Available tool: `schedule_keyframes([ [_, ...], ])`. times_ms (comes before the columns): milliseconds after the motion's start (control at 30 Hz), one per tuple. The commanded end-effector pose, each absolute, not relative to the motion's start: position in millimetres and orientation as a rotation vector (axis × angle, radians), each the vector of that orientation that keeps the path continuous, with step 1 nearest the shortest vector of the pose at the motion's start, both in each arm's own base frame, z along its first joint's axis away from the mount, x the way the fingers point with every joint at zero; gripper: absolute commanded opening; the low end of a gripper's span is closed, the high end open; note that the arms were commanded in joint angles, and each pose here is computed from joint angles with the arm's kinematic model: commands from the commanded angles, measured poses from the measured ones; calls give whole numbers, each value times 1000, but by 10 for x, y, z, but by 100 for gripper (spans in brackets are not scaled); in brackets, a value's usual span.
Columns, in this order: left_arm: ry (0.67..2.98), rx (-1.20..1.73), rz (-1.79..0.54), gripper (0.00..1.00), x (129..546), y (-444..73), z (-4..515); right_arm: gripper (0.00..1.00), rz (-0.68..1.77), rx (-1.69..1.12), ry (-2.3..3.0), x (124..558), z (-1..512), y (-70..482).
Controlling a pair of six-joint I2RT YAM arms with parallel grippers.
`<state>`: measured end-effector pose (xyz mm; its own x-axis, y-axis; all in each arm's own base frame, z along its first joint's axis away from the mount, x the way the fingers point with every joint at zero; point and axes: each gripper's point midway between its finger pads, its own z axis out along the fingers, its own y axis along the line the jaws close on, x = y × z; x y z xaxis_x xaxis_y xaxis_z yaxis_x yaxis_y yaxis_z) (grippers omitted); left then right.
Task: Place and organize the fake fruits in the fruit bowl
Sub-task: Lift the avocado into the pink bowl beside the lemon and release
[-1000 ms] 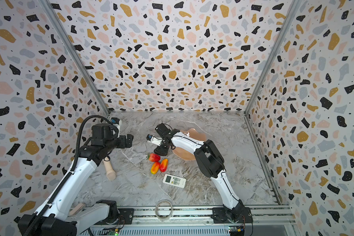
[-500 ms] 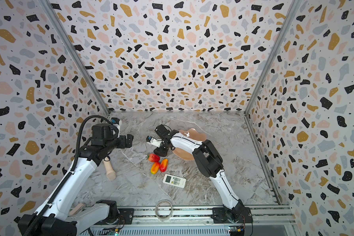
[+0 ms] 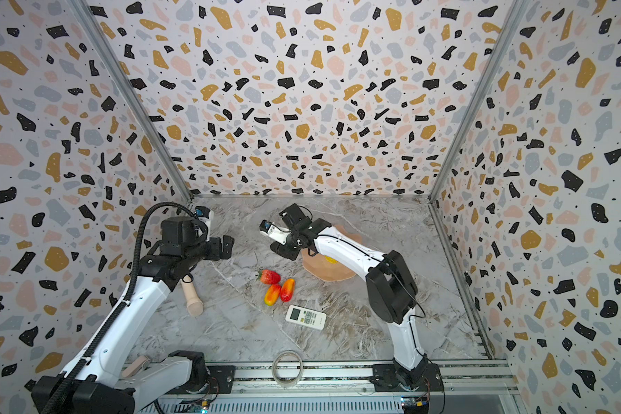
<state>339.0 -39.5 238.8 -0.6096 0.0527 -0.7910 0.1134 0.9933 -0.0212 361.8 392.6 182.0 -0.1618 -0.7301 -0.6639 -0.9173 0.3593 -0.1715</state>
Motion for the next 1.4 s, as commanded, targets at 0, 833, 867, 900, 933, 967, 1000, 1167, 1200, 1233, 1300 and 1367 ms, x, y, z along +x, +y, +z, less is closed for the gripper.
schedule_keyframes([
  [0,2191,125,-95,100,3408,-403,2448,7,267,-1279,1997,3793,2029,3533],
  [833,2196,129,-104,99,3411,-418,2436,3,266,-1160,2249,3612,1182,2936],
  [867,2198,130,-103,99,3412,-417,2430,3,265,-1161,2255,3607,1156,2937],
  [900,2197,130,-104,100,3414,-420,2436,3,261,-1162,2258,3606,1139,2941],
  [933,2196,130,-103,100,3415,-417,2438,3,257,-1164,2260,3604,1119,2944],
  [967,2198,131,-103,100,3412,-420,2431,4,251,-1164,2260,3608,1112,2948],
  [1000,2196,132,-105,100,3414,-423,2437,4,248,-1167,2259,3605,1105,2957],
  [1167,2196,131,-105,100,3414,-423,2438,5,253,-1171,2273,3601,1030,2972],
  [1200,2197,131,-105,100,3413,-421,2436,5,253,-1174,2278,3597,1003,2973],
  [1233,2197,130,-105,100,3414,-419,2437,6,252,-1174,2281,3598,986,2969],
  [1300,2196,132,-107,100,3414,-425,2438,6,244,-1173,2289,3600,942,2958],
  [1367,2195,133,-107,99,3411,-425,2442,7,229,-1174,2301,3606,897,2934],
])
